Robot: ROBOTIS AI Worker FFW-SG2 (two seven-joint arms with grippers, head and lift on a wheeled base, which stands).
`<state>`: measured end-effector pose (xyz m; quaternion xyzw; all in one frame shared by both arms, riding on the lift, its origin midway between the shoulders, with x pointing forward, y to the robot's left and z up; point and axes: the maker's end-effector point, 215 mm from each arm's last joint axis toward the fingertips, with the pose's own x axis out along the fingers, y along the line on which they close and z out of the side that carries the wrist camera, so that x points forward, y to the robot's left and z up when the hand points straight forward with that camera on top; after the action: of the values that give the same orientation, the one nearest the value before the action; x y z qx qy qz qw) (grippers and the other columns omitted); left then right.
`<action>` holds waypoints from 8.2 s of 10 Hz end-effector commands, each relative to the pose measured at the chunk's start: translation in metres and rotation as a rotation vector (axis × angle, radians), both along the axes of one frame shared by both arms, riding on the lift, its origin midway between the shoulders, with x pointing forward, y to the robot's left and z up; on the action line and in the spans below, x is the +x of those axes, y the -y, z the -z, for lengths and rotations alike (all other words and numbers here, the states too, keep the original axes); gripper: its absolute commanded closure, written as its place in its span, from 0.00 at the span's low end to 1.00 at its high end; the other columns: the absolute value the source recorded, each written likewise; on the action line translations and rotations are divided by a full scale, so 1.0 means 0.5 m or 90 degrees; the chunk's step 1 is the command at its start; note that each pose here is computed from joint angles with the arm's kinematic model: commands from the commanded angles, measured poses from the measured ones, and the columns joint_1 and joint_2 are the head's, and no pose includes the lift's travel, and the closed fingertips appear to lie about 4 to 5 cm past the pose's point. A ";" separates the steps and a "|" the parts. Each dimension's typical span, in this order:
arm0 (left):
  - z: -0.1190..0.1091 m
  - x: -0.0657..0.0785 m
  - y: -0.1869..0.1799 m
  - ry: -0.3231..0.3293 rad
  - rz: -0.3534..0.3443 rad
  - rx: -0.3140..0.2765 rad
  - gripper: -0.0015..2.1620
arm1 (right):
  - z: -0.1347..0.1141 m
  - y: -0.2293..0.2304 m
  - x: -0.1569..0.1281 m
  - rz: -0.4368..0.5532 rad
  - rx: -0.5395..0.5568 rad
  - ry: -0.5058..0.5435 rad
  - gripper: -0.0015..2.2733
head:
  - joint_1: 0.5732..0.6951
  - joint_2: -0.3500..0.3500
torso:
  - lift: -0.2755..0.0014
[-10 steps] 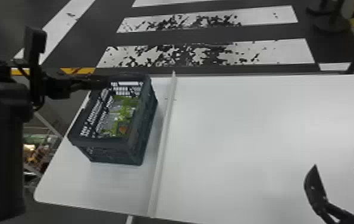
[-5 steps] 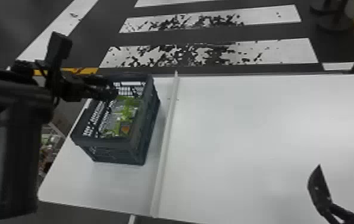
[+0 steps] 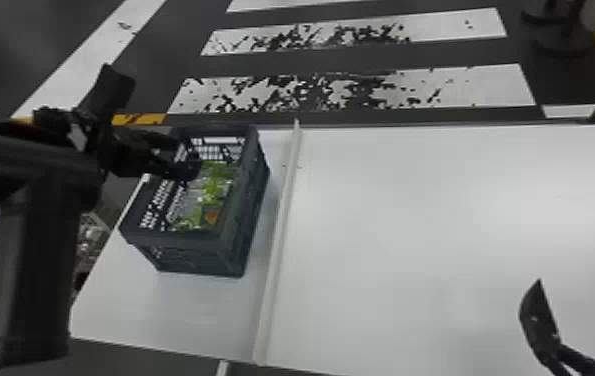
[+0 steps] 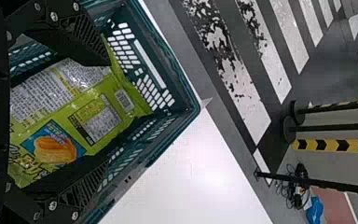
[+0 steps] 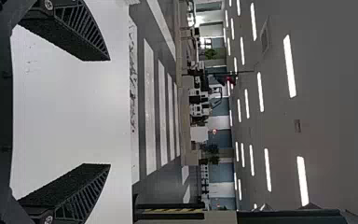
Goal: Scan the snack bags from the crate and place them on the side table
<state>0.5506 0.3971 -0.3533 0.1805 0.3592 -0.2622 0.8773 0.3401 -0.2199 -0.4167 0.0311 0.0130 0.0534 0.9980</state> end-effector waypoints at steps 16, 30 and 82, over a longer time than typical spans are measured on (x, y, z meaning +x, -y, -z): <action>0.283 0.006 -0.001 -0.127 0.083 0.186 0.08 | 0.002 0.004 -0.011 0.001 -0.002 0.002 0.03 | 1.00 0.82 | 0.66; 0.112 0.000 -0.030 -0.084 0.104 0.023 0.99 | 0.006 0.004 -0.015 0.002 0.000 0.001 0.03 | 1.00 0.81 | 0.66; -0.127 -0.180 0.294 0.293 -0.094 -0.397 0.02 | -0.035 -0.045 -0.034 -0.031 0.013 0.026 0.03 | 1.00 0.38 | 0.66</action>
<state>0.4666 0.2173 -0.2980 -0.0698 0.0859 -0.2727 0.9557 0.3226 -0.2016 -0.3979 0.0384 -0.0101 0.0736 0.9965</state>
